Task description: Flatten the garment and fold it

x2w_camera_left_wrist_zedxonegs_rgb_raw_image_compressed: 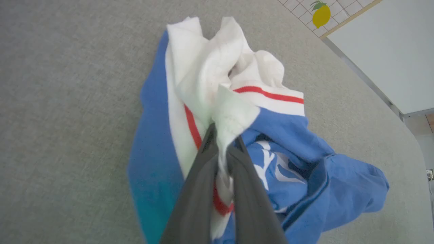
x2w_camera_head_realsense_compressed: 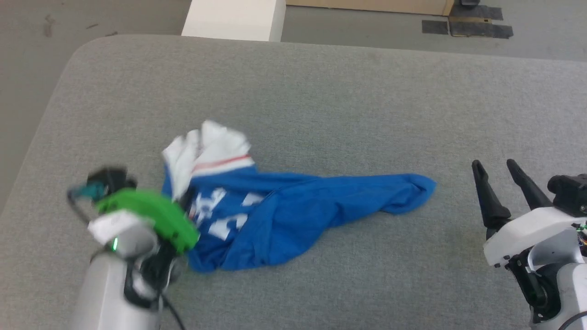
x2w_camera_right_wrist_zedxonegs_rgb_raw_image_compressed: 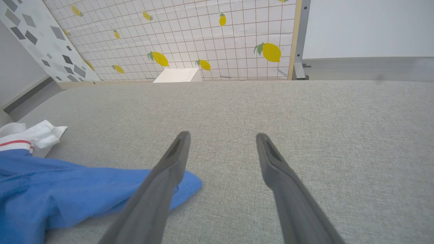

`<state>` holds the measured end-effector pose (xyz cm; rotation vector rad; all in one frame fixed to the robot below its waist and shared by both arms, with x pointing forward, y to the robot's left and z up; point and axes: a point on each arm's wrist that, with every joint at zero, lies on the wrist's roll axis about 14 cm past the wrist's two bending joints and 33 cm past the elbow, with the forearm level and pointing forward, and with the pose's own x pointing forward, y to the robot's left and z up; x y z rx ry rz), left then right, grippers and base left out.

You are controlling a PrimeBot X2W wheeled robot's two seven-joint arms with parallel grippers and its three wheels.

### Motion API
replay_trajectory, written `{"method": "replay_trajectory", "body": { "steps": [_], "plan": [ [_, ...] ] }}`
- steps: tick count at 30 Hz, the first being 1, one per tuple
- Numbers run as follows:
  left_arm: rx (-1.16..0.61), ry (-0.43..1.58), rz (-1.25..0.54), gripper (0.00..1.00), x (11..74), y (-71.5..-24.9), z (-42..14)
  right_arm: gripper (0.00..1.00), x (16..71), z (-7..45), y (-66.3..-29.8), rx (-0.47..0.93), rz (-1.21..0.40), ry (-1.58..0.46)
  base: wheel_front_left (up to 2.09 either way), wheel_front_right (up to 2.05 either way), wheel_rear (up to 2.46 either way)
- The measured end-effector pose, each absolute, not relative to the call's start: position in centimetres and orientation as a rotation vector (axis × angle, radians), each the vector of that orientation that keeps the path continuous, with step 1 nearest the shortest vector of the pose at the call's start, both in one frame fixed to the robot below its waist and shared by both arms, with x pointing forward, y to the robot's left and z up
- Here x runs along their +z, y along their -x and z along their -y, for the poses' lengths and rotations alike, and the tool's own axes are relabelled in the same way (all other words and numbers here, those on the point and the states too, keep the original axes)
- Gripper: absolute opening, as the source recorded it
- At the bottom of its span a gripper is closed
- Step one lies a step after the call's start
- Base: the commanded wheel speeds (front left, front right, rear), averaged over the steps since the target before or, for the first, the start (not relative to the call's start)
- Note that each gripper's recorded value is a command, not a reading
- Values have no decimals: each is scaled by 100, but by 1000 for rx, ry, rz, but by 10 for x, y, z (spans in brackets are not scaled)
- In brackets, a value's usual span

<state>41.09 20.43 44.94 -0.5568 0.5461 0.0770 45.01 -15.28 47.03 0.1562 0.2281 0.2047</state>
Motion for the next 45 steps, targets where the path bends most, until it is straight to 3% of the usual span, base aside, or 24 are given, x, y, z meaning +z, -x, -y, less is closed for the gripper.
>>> {"method": "replay_trajectory", "body": {
  "steps": [7,8,9,13,17,26,35,45],
  "plan": [
    [216,668,-699,0,397,-349,-212,100,470,146,-451,223,-228,-157,0,0,0],
    [219,673,-707,44,395,-346,-212,100,470,145,-451,225,-228,-157,0,0,0],
    [219,676,-709,100,395,-346,-212,100,470,145,-450,226,-227,-157,0,0,0],
    [212,712,-644,100,406,-350,-214,100,472,142,-449,233,-226,-158,0,0,0],
    [198,678,-399,100,450,-369,-230,100,475,140,-447,239,-221,-155,0,0,0],
    [194,378,36,100,516,-381,-253,100,470,143,-439,239,-257,-143,0,0,0],
    [213,330,47,100,495,-382,-248,100,442,107,-448,401,-518,38,0,0,0],
    [213,318,20,100,481,-399,-245,100,404,72,-463,577,-848,398,0,0,0]
  ]
}}
